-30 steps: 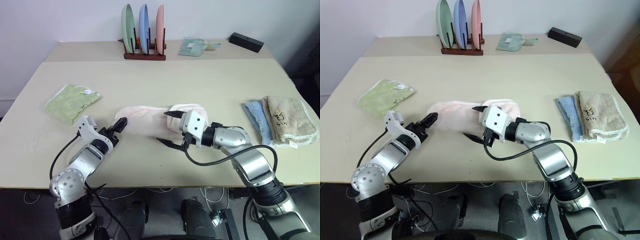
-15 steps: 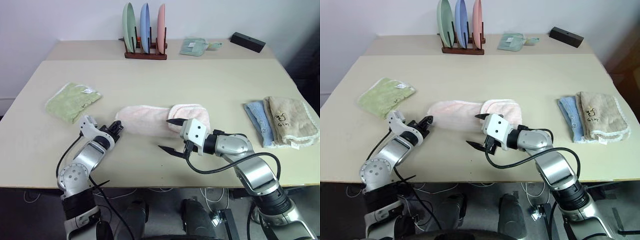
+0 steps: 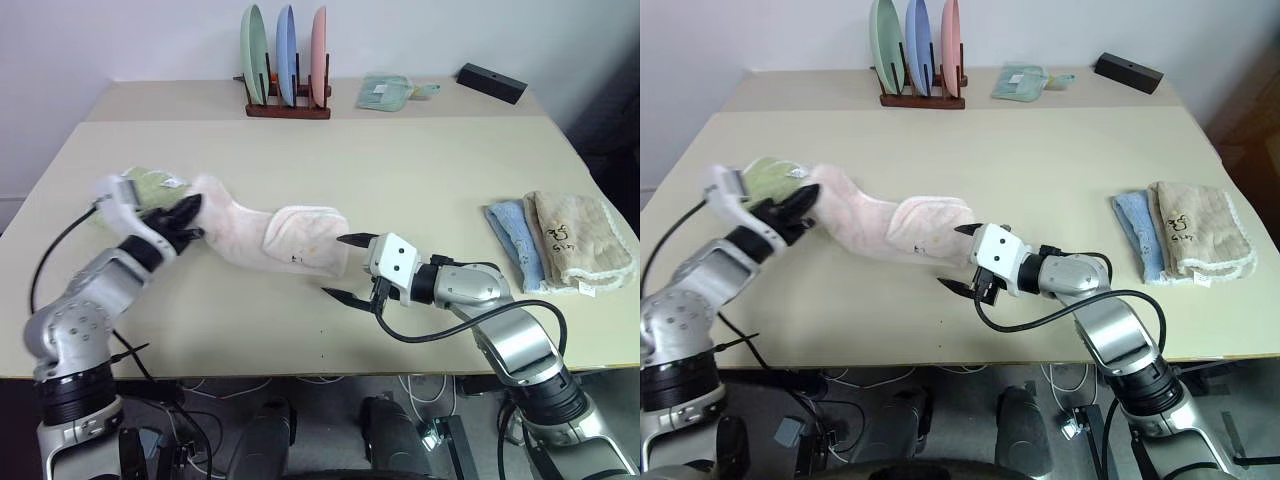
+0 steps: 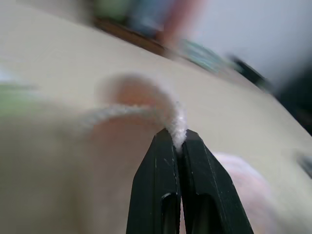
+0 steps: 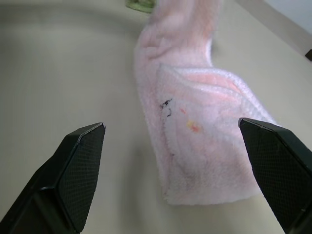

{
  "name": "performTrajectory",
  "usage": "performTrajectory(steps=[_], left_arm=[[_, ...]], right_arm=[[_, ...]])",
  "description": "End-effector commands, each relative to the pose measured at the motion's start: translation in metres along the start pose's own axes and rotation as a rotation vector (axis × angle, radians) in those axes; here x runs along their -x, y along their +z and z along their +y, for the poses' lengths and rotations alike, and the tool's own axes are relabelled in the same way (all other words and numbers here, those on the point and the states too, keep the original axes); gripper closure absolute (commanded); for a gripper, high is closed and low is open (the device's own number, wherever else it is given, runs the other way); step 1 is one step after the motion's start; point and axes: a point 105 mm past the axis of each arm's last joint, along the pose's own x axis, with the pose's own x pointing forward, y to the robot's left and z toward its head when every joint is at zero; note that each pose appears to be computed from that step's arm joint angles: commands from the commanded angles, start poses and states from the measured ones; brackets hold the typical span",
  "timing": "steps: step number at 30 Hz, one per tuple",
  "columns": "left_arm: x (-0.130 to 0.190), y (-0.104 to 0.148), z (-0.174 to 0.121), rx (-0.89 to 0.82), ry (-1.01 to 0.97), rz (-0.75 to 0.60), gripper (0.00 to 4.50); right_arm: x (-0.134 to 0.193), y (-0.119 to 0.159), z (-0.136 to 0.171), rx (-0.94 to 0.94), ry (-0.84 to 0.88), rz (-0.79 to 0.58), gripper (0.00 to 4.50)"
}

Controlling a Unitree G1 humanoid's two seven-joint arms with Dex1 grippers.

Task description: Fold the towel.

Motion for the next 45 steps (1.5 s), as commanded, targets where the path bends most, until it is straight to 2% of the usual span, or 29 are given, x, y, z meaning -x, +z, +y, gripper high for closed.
performTrajectory(steps=[1,4,7,11,19,20,21,23,28,29,31,33,34,39,40,45], left_arm=[[-0.013,-0.011,-0.059,-0.178,-0.246,0.073,4.46],[-0.024,-0.027,-0.086,-0.190,-0.352,0.114,4.46],[-0.030,-0.049,-0.100,-0.246,-0.413,0.191,4.46],[-0.038,-0.071,-0.090,-0.269,-0.375,0.261,4.46],[-0.039,-0.083,-0.088,-0.218,-0.396,0.285,4.46],[-0.038,-0.083,-0.089,-0.210,-0.405,0.284,3.90],[-0.036,-0.082,-0.089,-0.208,-0.414,0.284,3.57],[-0.030,-0.080,-0.087,-0.214,-0.419,0.282,2.60],[-0.007,-0.056,-0.072,-0.163,-0.410,0.220,0.13],[-0.001,-0.050,-0.068,-0.147,-0.405,0.209,0.13],[0.009,-0.035,-0.056,-0.136,-0.378,0.168,0.02],[0.009,-0.020,-0.034,-0.144,-0.268,0.120,0.64],[0.008,-0.014,-0.024,-0.159,-0.217,0.094,1.00],[-0.007,-0.007,-0.006,-0.310,-0.099,0.081,3.54],[-0.012,-0.008,-0.008,-0.317,-0.099,0.078,4.01],[-0.041,-0.028,-0.017,-0.359,-0.107,0.098,4.01]], right_arm=[[0.000,0.007,-0.004,0.031,-0.016,-0.027,0.00],[0.001,0.005,-0.006,0.028,-0.031,-0.018,0.00],[0.002,0.003,-0.006,0.028,-0.040,-0.010,0.00],[0.005,0.001,-0.007,0.021,-0.057,-0.004,0.00],[0.009,-0.005,-0.007,0.023,-0.074,0.021,0.00],[0.009,-0.005,-0.007,0.024,-0.074,0.022,0.00],[0.009,-0.005,-0.007,0.025,-0.075,0.024,0.00],[0.010,-0.006,-0.008,0.029,-0.077,0.029,0.00],[0.021,-0.010,-0.017,0.040,-0.093,0.063,0.00],[0.024,-0.011,-0.019,0.037,-0.091,0.068,0.00],[0.032,-0.010,-0.024,0.017,-0.096,0.070,0.56],[0.036,-0.006,-0.029,-0.011,-0.110,0.046,1.28],[0.035,-0.001,-0.033,-0.026,-0.127,0.024,1.86],[0.018,0.026,-0.041,-0.101,-0.147,-0.102,4.43],[0.011,0.029,-0.043,-0.115,-0.156,-0.113,4.50],[-0.035,0.021,-0.046,-0.184,-0.188,-0.077,4.50]])
